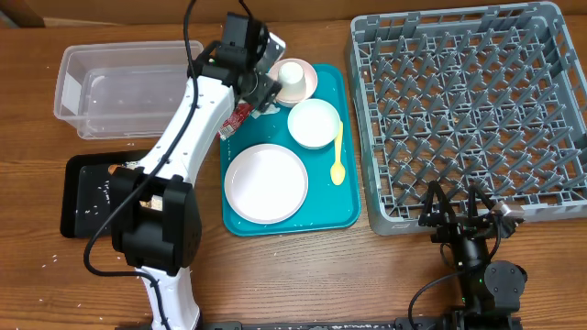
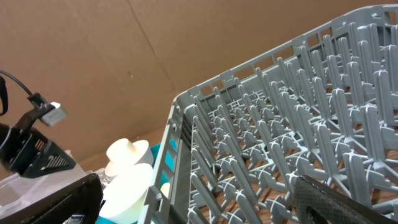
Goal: Sort waste into correct bins and load items into the dishwasher
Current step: 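Move the left gripper to the red wrapper and grasp it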
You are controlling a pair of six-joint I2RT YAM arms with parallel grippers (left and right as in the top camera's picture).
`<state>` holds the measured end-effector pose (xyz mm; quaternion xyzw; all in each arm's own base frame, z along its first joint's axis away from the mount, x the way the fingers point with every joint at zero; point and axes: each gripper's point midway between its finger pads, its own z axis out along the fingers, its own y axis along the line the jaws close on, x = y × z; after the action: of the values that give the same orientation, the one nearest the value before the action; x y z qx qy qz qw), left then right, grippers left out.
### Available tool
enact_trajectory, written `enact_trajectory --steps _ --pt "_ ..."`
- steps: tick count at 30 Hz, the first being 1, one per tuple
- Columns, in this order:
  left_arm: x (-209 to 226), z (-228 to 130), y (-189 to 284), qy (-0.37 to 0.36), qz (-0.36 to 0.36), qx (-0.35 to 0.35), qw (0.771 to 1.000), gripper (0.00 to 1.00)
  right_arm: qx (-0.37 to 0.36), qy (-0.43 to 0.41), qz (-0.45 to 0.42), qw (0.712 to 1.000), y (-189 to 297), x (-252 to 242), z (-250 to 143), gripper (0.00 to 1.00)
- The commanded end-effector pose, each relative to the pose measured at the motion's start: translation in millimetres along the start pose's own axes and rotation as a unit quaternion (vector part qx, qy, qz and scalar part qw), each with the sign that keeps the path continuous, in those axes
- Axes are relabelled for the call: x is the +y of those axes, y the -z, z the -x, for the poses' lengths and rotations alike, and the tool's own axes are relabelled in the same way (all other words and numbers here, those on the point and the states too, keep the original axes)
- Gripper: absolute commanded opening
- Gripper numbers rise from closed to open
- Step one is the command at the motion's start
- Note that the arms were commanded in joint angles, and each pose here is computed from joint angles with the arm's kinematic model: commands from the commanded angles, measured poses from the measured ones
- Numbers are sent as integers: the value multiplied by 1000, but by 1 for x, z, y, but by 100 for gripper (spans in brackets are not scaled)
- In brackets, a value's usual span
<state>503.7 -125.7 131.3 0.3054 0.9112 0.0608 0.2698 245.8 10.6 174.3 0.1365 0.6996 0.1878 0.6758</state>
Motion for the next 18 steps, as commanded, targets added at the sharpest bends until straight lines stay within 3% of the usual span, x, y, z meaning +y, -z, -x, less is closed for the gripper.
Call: enact_trajectory --steps 1,3,8,18 --pt "0 -9 0 -57 7 26 998 73 -2 -1 -2 1000 0 -2 -2 100" --pt "-2 -13 0 -58 3 34 998 80 -2 -1 -2 1000 0 -2 -2 100" --pt "-3 -35 -9 -75 -5 62 995 87 -2 -1 -2 1000 0 -2 -2 100" --pt "3 -53 -23 -70 -2 72 995 86 -2 -1 -2 1000 0 -2 -2 100"
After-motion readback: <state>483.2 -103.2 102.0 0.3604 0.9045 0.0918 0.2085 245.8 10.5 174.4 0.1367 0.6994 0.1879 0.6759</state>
